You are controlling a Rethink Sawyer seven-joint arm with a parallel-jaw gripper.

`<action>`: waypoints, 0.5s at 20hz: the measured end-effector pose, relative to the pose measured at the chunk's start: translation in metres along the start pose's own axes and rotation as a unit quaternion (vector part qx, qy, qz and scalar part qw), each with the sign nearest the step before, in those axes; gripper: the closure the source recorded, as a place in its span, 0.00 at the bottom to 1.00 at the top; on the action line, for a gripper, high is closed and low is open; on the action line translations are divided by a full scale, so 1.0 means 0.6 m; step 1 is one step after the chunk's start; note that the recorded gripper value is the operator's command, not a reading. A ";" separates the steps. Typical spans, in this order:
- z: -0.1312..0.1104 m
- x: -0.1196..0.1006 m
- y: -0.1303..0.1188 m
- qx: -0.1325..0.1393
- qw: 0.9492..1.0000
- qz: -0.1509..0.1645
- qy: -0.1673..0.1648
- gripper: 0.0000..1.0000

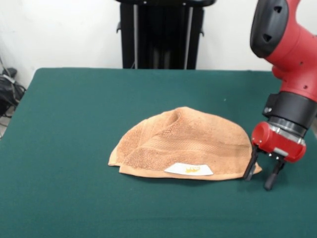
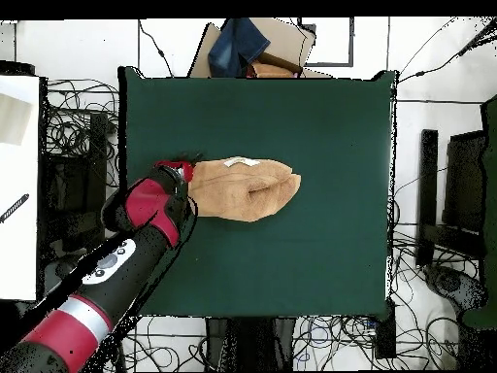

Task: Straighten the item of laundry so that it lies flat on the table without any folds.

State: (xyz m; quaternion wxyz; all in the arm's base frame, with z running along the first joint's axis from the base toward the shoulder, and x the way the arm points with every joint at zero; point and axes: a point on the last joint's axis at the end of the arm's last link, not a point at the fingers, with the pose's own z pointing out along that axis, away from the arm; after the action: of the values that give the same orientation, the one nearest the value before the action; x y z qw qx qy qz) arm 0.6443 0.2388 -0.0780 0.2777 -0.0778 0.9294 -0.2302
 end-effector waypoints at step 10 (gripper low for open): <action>-0.009 0.000 -0.002 0.000 0.999 0.002 0.034 0.00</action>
State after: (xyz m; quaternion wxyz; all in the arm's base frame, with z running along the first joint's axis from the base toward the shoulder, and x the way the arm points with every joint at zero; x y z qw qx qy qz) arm 0.6413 0.2398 -0.0739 0.2468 -0.0682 0.9384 -0.2320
